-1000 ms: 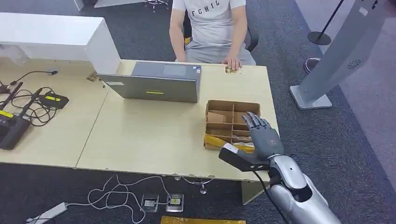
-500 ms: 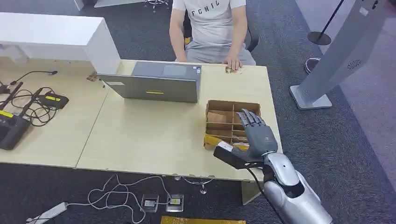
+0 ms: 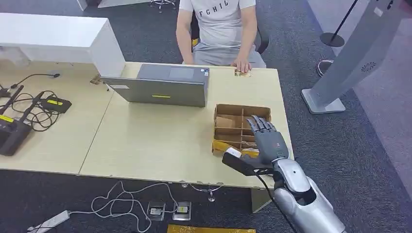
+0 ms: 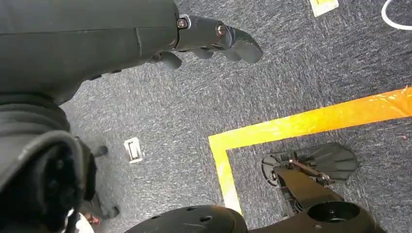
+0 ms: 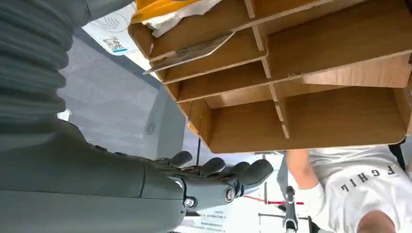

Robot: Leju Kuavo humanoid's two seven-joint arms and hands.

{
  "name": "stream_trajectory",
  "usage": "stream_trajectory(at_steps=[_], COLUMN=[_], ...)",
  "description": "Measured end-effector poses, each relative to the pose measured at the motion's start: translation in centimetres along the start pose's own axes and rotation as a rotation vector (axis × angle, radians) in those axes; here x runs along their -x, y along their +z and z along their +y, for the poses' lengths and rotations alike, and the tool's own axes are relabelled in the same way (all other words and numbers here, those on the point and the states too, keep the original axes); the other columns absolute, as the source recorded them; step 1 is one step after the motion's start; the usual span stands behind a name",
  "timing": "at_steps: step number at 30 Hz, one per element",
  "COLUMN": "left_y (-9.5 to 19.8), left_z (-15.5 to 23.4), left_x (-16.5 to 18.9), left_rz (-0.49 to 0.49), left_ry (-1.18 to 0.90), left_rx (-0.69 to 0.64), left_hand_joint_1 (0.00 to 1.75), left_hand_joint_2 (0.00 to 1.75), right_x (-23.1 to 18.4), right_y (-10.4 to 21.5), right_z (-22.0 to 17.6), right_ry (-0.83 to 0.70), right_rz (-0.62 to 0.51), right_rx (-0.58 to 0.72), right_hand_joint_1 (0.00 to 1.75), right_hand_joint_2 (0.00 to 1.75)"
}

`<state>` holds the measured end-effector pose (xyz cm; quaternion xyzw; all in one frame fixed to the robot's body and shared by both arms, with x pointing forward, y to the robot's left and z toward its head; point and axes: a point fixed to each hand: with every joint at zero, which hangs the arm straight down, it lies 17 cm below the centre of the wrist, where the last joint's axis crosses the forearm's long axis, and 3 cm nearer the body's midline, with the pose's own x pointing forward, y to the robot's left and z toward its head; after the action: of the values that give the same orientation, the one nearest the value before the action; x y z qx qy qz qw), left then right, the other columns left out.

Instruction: Pass the card to the sensor for recognition and then transmit it.

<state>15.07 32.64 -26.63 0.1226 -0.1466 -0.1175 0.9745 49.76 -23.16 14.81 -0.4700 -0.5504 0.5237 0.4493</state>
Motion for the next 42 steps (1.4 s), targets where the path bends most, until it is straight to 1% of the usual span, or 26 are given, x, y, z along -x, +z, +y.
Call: stream_trajectory(at_steps=[13,24,42], left_y=[0.0,-0.1,-0.1], left_z=[0.2,0.4,0.6], left_x=[0.0,0.1,0.2], left_rz=[0.0,0.001,0.002], left_ry=[-0.004,-0.004,-0.001], left_rx=[0.001,-0.004,-0.006], left_hand_joint_1=[0.0,0.0,0.0], left_hand_joint_2=[0.0,0.0,0.0], right_x=[1.2,1.1,1.0], right_y=[-0.1,-0.2,-0.1], right_z=[0.2,0.2,1.4], right_ry=[0.024,0.027,0.033], right_rz=[0.03,0.016,0.015], right_rx=[-0.025,-0.008,-0.034], right_hand_joint_1=[0.0,0.0,0.0], right_hand_joint_2=[1.75,1.75,1.75])
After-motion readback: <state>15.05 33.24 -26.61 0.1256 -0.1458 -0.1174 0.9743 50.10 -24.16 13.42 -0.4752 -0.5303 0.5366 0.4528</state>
